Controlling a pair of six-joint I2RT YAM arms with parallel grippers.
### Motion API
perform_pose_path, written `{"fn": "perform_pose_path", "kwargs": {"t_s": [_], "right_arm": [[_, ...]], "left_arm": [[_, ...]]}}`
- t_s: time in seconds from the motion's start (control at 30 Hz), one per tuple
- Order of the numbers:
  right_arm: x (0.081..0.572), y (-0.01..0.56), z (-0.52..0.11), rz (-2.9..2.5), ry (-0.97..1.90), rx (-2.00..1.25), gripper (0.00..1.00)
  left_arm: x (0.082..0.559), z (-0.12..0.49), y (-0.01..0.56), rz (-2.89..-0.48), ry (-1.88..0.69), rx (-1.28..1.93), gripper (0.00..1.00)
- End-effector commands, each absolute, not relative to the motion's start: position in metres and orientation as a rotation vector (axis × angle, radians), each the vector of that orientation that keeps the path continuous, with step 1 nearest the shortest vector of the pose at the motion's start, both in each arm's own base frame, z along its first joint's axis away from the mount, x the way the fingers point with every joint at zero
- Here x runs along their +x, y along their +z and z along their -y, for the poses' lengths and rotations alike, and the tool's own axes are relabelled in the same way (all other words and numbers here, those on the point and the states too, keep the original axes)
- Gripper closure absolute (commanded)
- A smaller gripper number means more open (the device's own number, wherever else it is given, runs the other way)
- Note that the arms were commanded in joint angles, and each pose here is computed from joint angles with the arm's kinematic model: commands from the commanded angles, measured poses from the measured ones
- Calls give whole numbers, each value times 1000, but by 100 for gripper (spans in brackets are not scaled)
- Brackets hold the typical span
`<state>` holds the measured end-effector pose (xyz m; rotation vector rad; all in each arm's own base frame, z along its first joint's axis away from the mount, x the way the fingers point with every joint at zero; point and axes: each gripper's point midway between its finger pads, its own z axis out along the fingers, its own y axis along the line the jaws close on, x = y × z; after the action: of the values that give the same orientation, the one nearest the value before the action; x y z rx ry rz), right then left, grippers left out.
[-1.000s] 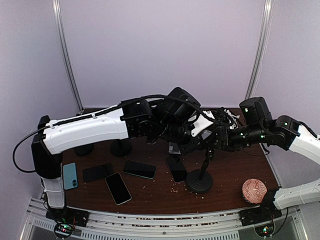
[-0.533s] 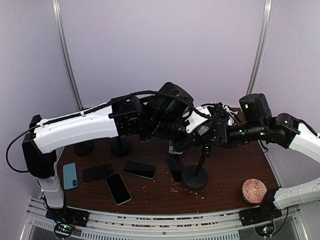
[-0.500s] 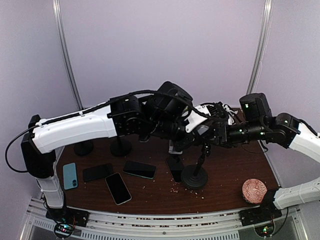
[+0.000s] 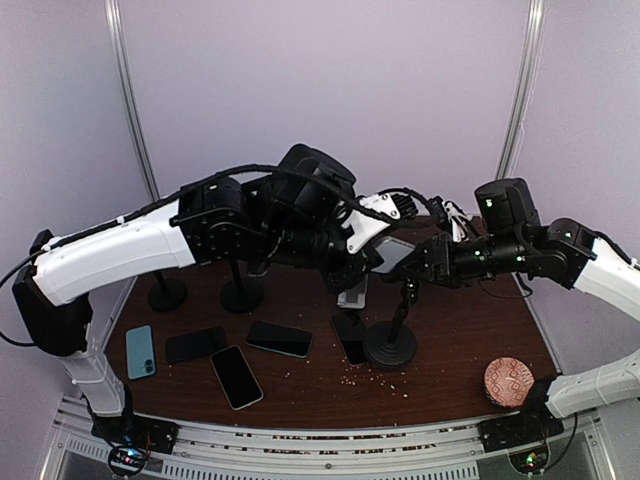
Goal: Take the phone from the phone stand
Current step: Remove the phone from the phone stand, then place the phone stand at the center of the board.
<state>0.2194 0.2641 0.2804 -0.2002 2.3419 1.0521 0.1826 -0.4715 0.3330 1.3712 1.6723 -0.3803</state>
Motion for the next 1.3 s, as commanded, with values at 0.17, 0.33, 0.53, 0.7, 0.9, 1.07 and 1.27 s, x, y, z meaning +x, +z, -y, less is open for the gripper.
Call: {"fn": "perform_pose_path", "kwargs": {"t_s": [0.17,0.33,0.53,0.7,0.9,1.07,1.27], "right_arm": [[251,299,-229,-2275,902,-55,100],[256,304,-221,-2263,885,-43,100],[263,308,-212,-2251,873,-26,100],[269,316,-203,-2237,850,-25,100],[277,322,-195,-2224,835,-10,100],[283,327,-189,-2212,817,0,100],[295,334,-175,-2196,787,15,100]], "left_arm": [[177,439,407,-1565,-424,1213,100],[176,432,415,-1568,-439,1182,100],[174,422,425,-1553,-446,1166,100],[174,416,427,-1552,-441,1156,100],[170,408,435,-1544,-463,1142,100],[168,400,440,-1542,-470,1134,100],[168,393,431,-1568,-449,1137,100]]}}
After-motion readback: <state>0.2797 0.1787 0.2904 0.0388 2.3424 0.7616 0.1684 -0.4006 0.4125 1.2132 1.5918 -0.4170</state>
